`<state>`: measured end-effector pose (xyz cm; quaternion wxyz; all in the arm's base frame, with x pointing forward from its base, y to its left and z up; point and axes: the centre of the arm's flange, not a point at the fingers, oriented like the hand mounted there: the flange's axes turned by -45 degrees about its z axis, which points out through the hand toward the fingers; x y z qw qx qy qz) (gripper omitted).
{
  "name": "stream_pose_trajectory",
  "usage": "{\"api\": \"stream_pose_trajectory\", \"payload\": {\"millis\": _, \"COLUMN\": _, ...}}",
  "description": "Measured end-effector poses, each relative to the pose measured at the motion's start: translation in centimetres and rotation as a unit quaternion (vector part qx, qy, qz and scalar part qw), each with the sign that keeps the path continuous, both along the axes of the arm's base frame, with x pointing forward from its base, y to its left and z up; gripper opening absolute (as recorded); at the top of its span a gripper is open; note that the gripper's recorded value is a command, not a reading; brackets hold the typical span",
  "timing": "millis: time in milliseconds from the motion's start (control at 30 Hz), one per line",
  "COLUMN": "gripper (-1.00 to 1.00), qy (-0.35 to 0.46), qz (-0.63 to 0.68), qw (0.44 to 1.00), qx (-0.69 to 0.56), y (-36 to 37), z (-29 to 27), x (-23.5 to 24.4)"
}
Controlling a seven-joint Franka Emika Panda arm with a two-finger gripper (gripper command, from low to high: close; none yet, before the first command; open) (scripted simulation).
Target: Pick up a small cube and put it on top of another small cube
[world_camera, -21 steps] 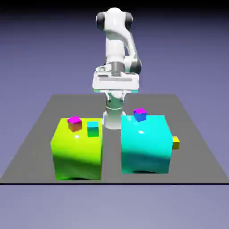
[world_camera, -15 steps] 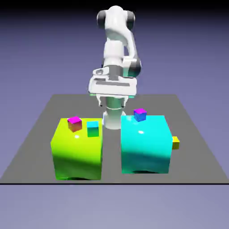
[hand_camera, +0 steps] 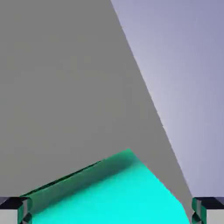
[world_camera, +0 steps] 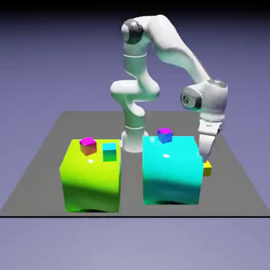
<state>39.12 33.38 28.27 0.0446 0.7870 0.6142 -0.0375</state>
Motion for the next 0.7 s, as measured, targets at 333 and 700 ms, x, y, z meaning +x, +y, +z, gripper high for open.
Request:
{"api": "stream_pose_trajectory", "payload": {"millis": 333, "gripper": 0.0, "qy": 0.022, "qz": 0.171, "qw": 0.975, "qx": -0.141, "y": 6.2, "z": -9.6, "x": -13.9}}
{"api": "stream_pose_trajectory", "payload": {"millis": 700, "gripper": -1.0, "qy": 0.023, "qz": 0.17, "qw": 0.975, "qx": -0.141, "y": 6.1, "z": -9.8, "x": -13.9}}
